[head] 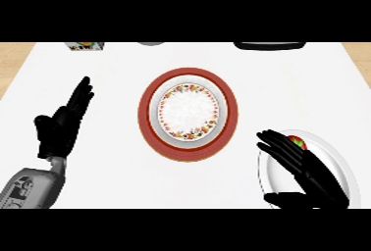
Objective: Pick the tomato from the plate and place it in the plate
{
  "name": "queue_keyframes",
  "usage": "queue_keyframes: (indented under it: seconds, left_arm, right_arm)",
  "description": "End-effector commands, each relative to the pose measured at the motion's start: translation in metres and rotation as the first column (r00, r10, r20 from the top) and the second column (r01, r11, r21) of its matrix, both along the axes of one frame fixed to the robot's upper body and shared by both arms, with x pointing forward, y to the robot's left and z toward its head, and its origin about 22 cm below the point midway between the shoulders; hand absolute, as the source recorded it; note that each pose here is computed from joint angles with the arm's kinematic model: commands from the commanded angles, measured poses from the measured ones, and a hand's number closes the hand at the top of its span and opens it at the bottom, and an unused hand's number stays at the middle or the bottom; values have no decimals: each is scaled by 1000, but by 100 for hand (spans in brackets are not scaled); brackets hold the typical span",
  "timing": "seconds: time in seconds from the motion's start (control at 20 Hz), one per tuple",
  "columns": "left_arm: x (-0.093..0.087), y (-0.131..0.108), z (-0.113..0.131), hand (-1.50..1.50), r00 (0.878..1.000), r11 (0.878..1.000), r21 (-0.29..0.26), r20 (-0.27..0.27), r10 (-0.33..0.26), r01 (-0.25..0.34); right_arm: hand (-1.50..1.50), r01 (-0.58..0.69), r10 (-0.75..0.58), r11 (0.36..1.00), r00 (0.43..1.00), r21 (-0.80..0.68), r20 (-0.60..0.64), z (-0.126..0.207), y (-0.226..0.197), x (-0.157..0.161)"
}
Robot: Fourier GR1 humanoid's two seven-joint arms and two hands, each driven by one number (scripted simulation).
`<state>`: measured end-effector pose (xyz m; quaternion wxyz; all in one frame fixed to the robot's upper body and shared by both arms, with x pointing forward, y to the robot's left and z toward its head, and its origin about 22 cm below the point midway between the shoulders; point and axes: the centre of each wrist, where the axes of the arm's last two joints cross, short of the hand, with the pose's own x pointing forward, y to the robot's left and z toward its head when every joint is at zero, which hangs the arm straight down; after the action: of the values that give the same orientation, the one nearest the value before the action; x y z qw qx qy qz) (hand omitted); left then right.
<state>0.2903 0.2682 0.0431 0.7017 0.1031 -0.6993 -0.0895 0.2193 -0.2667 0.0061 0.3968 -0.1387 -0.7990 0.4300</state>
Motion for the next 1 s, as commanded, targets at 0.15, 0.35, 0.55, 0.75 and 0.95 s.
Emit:
queue_keyframes:
  seconds: [0.15,0.35,0.55,0.75,0.95]
  left_arm:
    - [9,-7,9,0,1000,1000,12,-6,7,-7]
    - [12,-2,0,0,1000,1000,17,-7,4,-3]
    - [6,4,0,0,1000,1000,15,18,3,-3]
    - [0,-13,-14,0,1000,1000,8,3,-22,22]
    - [15,-9,-4,0,1000,1000,-10,-8,-23,23]
  right_arm:
    - [-150,70,-55,993,986,-94,156,72,-29,-25]
    - [-150,199,-175,911,980,-360,100,87,-41,-25]
    - [-150,236,-256,842,966,-486,25,115,-31,-39]
    - [-150,252,-309,794,951,-553,-11,120,-19,-44]
    - [-150,254,-338,781,940,-571,-44,122,-7,-36]
